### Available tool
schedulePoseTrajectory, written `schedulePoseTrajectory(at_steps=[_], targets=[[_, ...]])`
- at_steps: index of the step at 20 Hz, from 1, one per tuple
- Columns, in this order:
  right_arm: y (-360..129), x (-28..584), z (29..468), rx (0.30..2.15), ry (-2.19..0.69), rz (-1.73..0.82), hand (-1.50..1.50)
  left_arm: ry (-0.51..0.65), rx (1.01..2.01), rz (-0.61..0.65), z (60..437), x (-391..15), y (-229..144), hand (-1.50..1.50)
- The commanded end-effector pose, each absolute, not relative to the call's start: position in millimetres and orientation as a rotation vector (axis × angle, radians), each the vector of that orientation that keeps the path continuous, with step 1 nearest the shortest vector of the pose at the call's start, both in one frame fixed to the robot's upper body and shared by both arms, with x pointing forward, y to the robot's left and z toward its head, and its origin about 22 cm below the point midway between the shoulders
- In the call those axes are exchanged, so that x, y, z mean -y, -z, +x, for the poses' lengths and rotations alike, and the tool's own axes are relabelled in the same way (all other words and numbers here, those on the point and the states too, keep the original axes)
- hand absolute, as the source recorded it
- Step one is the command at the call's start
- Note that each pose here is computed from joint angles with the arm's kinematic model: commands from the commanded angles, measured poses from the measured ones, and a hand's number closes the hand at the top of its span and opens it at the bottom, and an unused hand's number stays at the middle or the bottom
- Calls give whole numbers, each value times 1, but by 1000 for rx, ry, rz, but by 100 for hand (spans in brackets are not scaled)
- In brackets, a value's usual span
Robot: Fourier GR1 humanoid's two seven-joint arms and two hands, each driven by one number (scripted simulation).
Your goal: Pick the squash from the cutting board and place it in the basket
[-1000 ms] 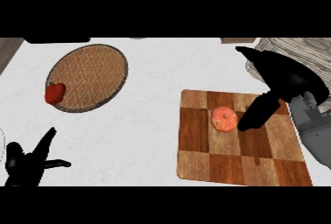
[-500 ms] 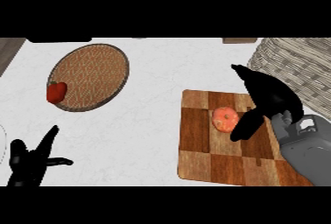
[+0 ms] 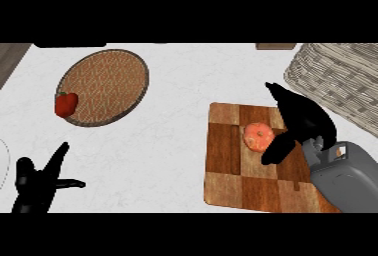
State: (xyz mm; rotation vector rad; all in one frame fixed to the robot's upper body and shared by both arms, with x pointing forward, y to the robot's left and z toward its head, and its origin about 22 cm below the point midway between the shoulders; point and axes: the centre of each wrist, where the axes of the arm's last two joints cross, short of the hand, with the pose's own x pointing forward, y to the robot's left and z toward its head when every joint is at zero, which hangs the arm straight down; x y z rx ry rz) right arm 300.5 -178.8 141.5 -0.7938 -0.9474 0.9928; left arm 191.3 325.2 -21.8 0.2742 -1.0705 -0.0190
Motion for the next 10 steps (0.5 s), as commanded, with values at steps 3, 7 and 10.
schedulePoseTrajectory(at_steps=[3,7,10], targets=[[-118,159,303,918,-954,-830,-150,30,1017,146,202,-295,34,0],[-103,166,301,899,-985,-812,-150,45,1022,150,198,-293,43,0],[-111,147,306,843,-980,-820,-150,35,1020,167,188,-291,48,0]])
